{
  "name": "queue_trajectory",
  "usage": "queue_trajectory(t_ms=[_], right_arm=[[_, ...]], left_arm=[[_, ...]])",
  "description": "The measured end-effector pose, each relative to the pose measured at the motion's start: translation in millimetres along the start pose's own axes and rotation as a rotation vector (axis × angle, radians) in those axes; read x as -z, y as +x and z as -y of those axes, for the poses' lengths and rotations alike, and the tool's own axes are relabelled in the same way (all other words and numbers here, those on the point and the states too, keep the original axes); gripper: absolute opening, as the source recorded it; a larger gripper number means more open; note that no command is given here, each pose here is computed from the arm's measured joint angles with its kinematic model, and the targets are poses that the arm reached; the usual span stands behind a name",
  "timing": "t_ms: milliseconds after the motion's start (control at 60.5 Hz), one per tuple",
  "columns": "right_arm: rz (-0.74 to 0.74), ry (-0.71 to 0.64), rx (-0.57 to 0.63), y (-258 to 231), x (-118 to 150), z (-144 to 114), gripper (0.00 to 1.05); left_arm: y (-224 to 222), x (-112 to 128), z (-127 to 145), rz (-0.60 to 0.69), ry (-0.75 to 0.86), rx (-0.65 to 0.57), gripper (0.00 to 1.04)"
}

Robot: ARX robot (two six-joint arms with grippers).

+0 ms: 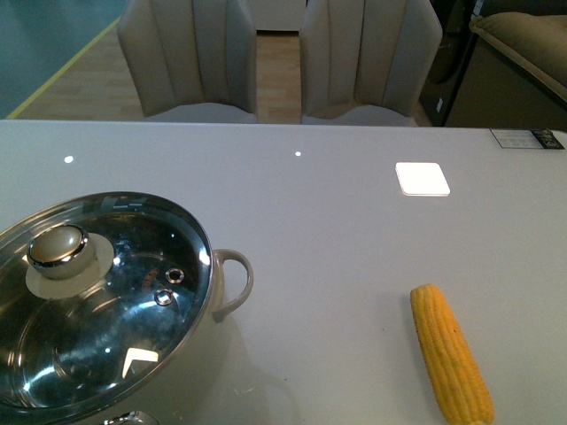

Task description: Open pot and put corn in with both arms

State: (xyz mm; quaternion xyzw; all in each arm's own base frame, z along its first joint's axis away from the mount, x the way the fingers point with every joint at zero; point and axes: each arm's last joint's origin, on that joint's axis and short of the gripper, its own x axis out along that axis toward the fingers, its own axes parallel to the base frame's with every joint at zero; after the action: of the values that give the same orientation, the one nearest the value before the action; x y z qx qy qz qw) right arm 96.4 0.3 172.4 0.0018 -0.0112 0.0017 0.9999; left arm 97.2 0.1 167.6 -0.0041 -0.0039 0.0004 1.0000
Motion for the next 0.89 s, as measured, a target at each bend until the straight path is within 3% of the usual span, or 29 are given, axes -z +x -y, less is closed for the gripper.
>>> queue_trajectory(t_ms=[892], right_arm=[[0.0, 0.0, 0.0, 0.0, 0.0, 0.0, 0.96]], left_arm=[[0.0, 0.0, 0.0, 0.0, 0.0, 0.0, 0.98]])
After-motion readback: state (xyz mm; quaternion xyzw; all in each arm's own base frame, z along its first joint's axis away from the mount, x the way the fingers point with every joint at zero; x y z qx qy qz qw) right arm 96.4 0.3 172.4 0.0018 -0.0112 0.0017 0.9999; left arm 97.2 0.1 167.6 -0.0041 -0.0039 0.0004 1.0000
